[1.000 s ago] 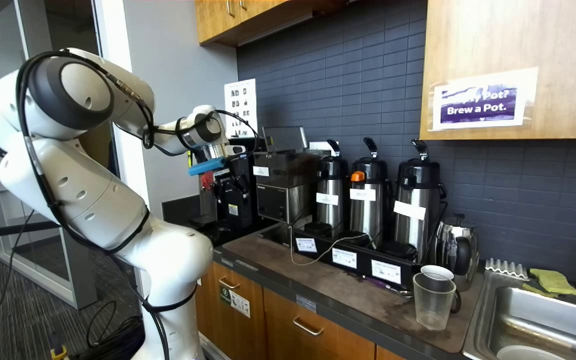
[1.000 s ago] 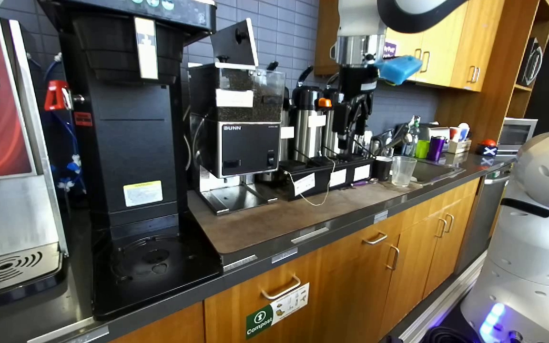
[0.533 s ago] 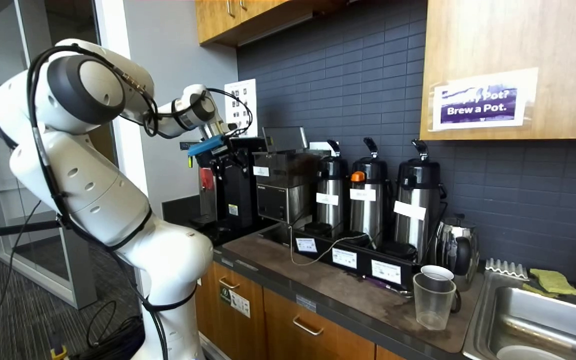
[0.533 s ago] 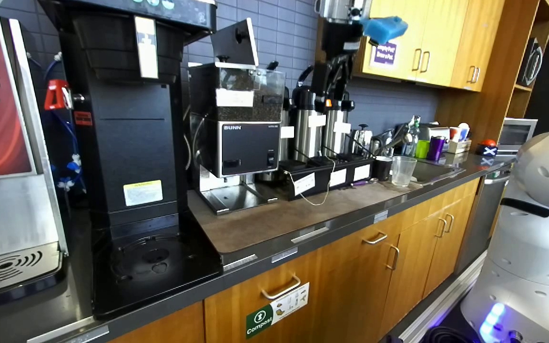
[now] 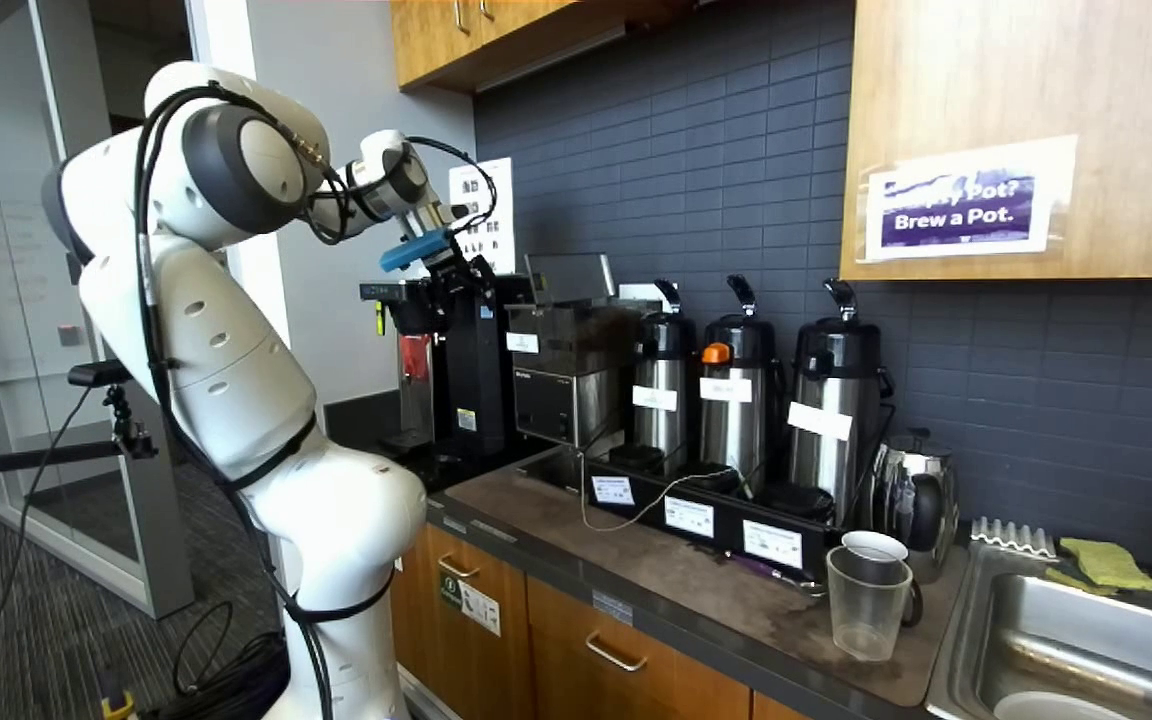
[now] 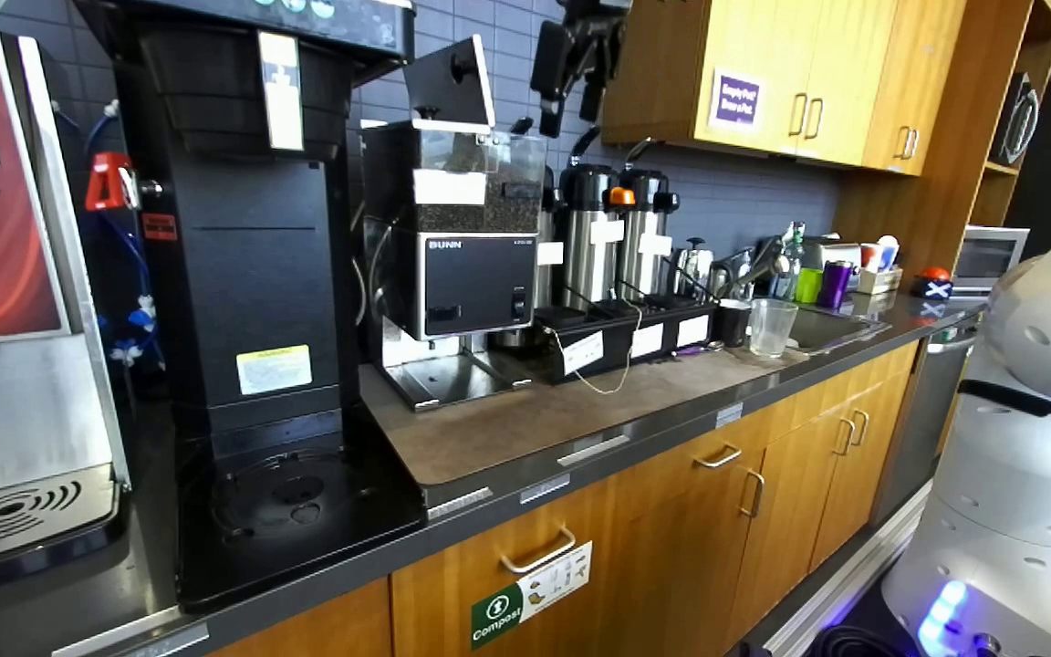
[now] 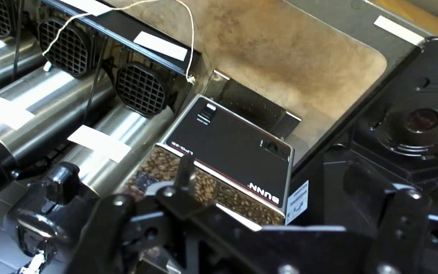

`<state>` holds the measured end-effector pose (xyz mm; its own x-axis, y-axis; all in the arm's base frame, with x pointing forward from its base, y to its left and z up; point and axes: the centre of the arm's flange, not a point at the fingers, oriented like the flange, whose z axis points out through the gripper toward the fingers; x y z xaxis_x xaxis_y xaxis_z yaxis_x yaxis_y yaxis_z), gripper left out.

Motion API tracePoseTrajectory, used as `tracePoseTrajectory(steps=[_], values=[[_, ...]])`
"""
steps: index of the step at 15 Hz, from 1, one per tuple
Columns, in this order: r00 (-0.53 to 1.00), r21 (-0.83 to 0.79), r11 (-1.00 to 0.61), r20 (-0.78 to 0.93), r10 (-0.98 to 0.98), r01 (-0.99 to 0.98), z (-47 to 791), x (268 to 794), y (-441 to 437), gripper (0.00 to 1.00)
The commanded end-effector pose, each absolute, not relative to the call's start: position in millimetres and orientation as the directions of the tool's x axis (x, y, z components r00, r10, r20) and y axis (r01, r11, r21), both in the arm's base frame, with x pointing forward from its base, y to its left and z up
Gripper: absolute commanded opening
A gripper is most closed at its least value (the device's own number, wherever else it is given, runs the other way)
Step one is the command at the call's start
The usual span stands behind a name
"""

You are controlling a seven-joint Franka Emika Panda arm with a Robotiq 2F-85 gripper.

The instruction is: Close the lid of the coffee maker

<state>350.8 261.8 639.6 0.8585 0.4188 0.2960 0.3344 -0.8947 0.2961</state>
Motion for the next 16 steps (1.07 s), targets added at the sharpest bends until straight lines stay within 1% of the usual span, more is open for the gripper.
tracePoseTrajectory(steps=[1,10,16], values=[[0.852,0.303,-0.886,0.289,0.437,0.352,672.6,379.5,292.5,1.00],[0.811,0.305,-0.865,0.323,0.487,0.398,723.0,406.1,332.5,1.00],[0.746,0.323,-0.827,0.365,0.557,0.460,744.7,412.9,344.7,1.00]])
